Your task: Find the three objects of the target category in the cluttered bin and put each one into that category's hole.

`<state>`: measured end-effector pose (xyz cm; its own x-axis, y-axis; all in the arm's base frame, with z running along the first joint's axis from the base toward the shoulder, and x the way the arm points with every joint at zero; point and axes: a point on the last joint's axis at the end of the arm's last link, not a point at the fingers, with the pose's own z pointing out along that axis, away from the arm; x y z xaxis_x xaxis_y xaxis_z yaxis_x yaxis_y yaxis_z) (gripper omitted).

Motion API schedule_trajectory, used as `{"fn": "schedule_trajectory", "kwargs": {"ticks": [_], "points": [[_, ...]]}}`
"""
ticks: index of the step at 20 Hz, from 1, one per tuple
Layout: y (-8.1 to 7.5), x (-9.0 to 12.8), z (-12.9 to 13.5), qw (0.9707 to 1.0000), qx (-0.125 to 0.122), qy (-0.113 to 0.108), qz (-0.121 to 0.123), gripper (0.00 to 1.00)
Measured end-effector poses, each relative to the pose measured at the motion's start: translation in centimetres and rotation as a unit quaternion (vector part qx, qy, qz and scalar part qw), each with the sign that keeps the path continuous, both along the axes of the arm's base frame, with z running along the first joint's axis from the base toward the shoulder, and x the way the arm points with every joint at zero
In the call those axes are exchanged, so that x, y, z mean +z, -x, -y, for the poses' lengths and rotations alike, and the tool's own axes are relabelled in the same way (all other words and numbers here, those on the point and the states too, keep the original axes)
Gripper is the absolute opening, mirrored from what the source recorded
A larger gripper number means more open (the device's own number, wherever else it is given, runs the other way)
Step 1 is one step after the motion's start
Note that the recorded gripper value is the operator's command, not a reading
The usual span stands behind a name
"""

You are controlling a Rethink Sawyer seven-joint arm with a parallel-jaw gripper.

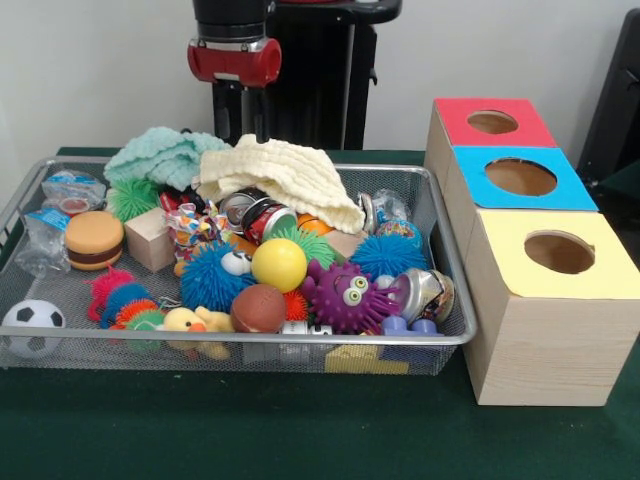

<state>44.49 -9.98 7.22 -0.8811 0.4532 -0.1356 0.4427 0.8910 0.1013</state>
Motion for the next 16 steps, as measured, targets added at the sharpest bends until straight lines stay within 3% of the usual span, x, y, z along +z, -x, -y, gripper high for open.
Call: {"fn": "schedule_trajectory", "kwargs": {"ticks": [6,16], "points": [[-1.0,0.1,0.2,0.9999,-0.002,-0.006,-0.009,1.00],[-4.3,0.6,-0.3,0.9998,0.009,-0.012,-0.014,1.00]]}}
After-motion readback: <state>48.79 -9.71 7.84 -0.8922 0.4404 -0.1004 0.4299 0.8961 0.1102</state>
